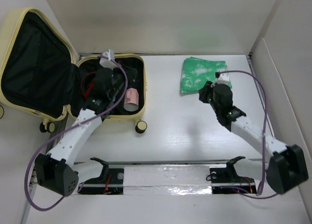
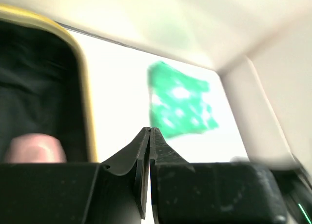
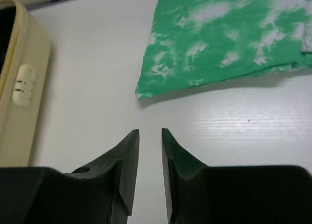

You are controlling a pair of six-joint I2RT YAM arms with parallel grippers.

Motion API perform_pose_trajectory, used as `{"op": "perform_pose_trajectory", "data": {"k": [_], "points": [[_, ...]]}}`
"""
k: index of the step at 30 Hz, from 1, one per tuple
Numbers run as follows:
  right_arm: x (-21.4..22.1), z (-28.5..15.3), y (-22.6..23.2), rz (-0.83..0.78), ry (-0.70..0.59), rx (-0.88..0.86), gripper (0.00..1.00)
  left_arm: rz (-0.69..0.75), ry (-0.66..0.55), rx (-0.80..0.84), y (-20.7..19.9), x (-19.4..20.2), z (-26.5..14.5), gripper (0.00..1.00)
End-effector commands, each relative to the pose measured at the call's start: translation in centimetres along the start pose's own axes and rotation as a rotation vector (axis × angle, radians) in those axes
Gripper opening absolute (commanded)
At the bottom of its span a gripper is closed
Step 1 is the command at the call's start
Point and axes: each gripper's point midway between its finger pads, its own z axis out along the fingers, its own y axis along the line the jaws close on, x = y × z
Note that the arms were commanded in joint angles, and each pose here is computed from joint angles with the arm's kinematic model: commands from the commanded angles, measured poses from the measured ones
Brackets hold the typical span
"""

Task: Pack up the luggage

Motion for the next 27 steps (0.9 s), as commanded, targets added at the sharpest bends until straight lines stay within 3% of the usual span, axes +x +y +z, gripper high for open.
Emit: {"op": "perform_pose_trajectory", "data": {"k": [1, 3, 4, 6, 8, 9, 12, 15, 17, 23, 24, 27], "points": [[-0.9, 3.1, 3.5, -0.053, 0.073, -0.105, 0.4, -0.023, -0.008, 0.137, -2.5, 2.9, -2.1, 0.0], [-1.9, 5.3, 4.2, -0.076, 0.1, -0.098, 0.52, -0.043, -0.006, 0.204, -3.2, 3.8, -3.5, 0.0], [0.3, 7.5, 3.9, -0.096, 0.166, -0.07, 0.54, -0.05, 0.036, 0.19, -1.9, 5.9, -3.7, 0.0], [-0.6, 10.1, 4.2, -0.118, 0.188, -0.047, 0.55, -0.047, 0.052, 0.21, -1.8, 7.0, -4.7, 0.0], [4.1, 13.0, 3.3, -0.152, 0.35, -0.001, 0.55, -0.032, 0.087, 0.199, -1.2, 8.8, -5.2, 0.0], [2.2, 14.5, 4.5, -0.15, 0.332, -0.001, 0.55, -0.02, 0.096, 0.219, -1.7, 9.4, -5.7, 0.0], [6.5, 17.0, 2.6, -0.18, 0.457, 0.089, 0.53, -0.015, 0.115, 0.241, -2.3, 10.4, -6.2, 0.01], [8.5, 17.5, 2.2, -0.185, 0.482, 0.142, 0.5, -0.012, 0.115, 0.27, -2.6, 10.8, -6.0, 0.18], [9.1, 17.5, 1.1, -0.185, 0.485, 0.193, 0.49, -0.004, 0.132, 0.291, -2.9, 11.4, -5.9, 0.22], [12.7, 17.3, -0.9, -0.187, 0.56, 0.268, 0.38, 0.036, 0.119, 0.29, -2.7, 11.7, -4.9, 0.3], [13.4, 17.0, -1.3, -0.194, 0.581, 0.279, 0.26, 0.047, 0.113, 0.275, -2.3, 11.7, -4.6, 0.31], [14.5, 15.7, -1.3, -0.203, 0.576, 0.284, 0.11, 0.062, 0.131, 0.263, -2.1, 12.2, -4.0, 0.34]]}}
